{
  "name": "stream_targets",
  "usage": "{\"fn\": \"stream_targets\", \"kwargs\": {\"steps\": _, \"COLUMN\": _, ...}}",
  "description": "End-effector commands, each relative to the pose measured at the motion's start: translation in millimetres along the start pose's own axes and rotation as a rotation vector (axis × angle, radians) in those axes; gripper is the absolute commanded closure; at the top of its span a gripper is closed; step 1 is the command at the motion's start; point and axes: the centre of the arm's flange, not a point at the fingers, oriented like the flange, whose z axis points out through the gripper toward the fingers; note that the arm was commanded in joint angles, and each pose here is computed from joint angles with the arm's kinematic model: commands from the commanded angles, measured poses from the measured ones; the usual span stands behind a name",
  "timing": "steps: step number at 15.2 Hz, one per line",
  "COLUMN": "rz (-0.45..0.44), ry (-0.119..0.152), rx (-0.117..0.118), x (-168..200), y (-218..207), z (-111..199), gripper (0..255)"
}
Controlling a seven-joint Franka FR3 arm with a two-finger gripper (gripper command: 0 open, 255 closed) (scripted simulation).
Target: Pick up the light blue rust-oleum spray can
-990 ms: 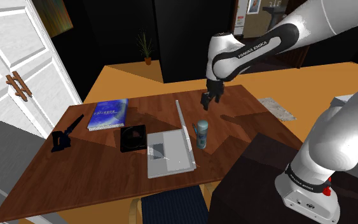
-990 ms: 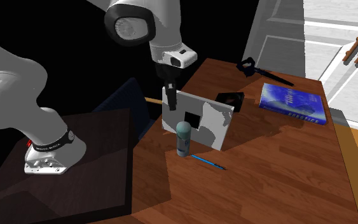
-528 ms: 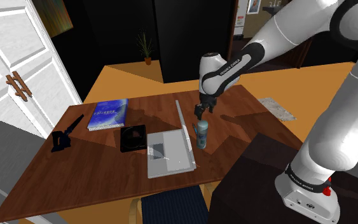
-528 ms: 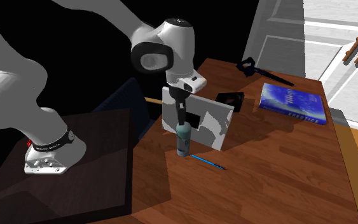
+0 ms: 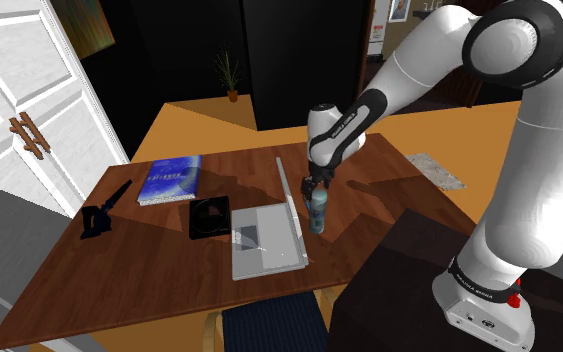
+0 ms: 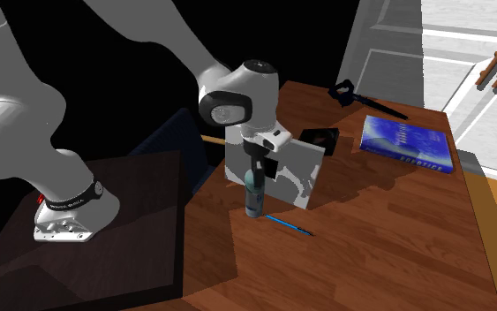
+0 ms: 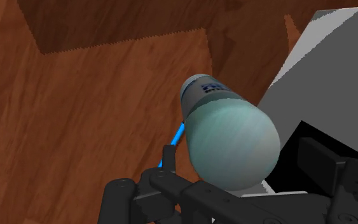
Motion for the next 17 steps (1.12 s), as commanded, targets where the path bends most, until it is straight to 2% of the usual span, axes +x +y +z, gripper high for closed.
{"fn": "stream_targets", "kwargs": {"steps": 1, "rz": 0.0, "ry": 0.0, "rx": 0.0, "x": 0, "y": 1, "z": 10, "gripper": 0}}
{"fn": "stream_targets", "kwargs": {"steps": 4, "rz": 0.0, "ry": 0.0, "rx": 0.0, "x": 0, "y": 1, "z": 18, "gripper": 0}}
{"fn": "stream_targets", "kwargs": {"steps": 5, "rz": 0.0, "ry": 0.0, "rx": 0.0, "x": 0, "y": 1, "z": 18, "gripper": 255}}
{"fn": "stream_targets", "kwargs": {"steps": 14, "rz": 0.0, "ry": 0.0, "rx": 0.0, "x": 0, "y": 1, "z": 18, "gripper": 255}}
{"fn": "stream_targets", "kwargs": {"steps": 17, "rz": 0.0, "ry": 0.0, "rx": 0.0, "x": 0, "y": 1, "z": 2, "gripper": 255}}
